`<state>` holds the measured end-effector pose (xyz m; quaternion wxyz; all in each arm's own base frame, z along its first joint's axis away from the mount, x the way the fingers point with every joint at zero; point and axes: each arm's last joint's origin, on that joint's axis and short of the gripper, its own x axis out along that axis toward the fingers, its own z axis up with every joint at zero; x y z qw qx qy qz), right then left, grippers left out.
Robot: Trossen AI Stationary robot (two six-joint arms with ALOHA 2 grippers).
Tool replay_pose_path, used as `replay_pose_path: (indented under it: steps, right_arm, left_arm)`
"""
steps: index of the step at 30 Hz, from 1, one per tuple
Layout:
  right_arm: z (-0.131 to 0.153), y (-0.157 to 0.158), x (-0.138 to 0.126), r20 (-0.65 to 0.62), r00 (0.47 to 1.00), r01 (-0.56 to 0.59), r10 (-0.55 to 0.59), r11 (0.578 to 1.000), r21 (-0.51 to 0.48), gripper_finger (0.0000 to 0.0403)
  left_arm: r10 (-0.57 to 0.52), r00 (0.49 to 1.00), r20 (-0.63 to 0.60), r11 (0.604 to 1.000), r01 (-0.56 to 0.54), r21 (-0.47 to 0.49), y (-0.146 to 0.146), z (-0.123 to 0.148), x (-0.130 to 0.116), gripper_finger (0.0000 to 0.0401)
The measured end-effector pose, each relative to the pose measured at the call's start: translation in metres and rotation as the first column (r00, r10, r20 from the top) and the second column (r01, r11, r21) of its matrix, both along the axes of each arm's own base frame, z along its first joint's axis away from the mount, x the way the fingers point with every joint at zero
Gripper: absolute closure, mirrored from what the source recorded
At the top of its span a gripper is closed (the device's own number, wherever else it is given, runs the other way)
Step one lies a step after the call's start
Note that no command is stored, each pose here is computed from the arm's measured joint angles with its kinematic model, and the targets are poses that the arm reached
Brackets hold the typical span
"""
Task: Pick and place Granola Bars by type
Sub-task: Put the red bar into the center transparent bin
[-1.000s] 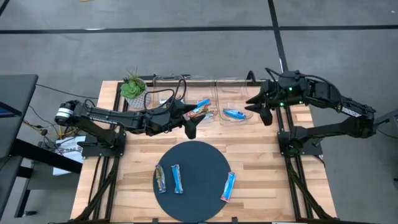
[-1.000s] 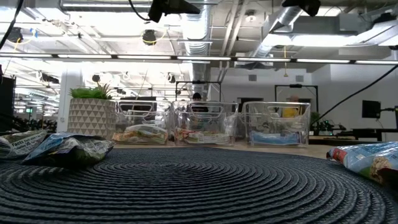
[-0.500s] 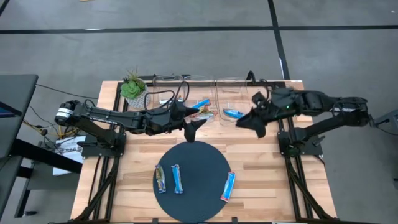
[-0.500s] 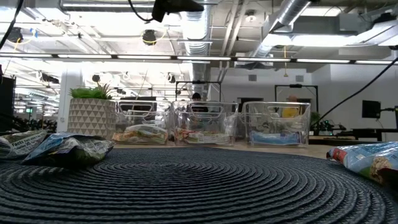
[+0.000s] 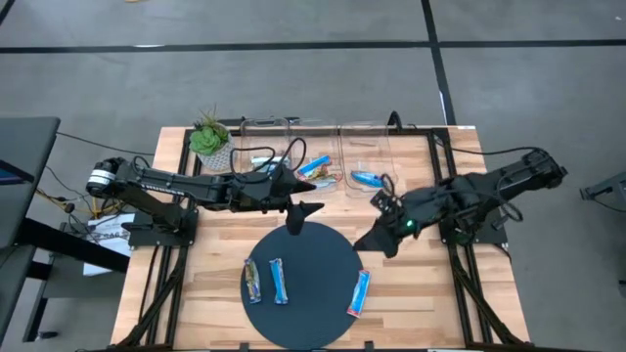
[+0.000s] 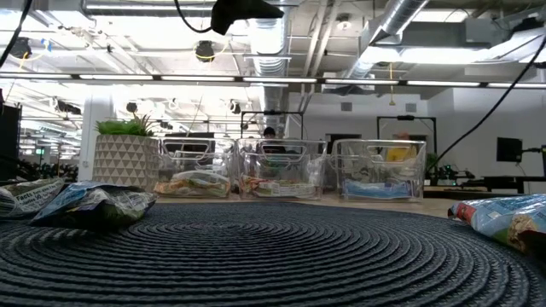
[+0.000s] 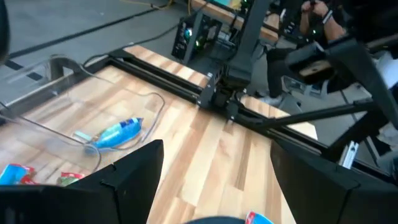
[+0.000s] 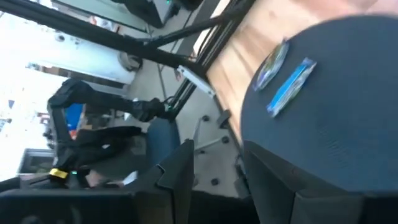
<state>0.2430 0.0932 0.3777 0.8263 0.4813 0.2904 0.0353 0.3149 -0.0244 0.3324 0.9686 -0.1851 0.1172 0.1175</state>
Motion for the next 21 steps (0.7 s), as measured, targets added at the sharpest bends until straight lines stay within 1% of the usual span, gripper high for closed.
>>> replay_pose_path:
  steps: [5, 12, 16, 18, 21]
  right_arm:
    - [-0.01, 0.019, 0.009, -0.048, 0.999, -0.009, 0.012, 0.997, 0.072, 0.0275]
    - [-0.018, 0.037, 0.01, -0.124, 0.992, 0.002, 0.018, 0.987, 0.16, 0.0276]
    - [-0.028, 0.048, 0.01, -0.213, 0.977, 0.027, 0.013, 0.982, 0.185, 0.0276]
    - [-0.038, 0.053, 0.009, -0.292, 0.956, 0.048, 0.006, 0.983, 0.177, 0.0276]
    - [-0.054, 0.063, 0.015, -0.379, 0.925, 0.082, -0.011, 0.982, 0.171, 0.0276]
  left_arm:
    - [-0.017, 1.0, -0.013, 1.0, 0.017, -0.003, 0.0, -0.001, 0.0, 0.0111]
    - [-0.017, 1.0, -0.025, 1.0, 0.017, -0.002, 0.0, -0.002, 0.0, 0.0111]
    - [-0.018, 0.999, -0.031, 1.0, 0.018, -0.001, 0.0, -0.003, -0.001, 0.0111]
    - [-0.018, 0.999, -0.037, 1.0, 0.018, -0.001, 0.0, -0.003, -0.001, 0.0111]
    - [-0.017, 0.999, -0.047, 1.0, 0.017, 0.001, 0.0, -0.004, -0.001, 0.0111]
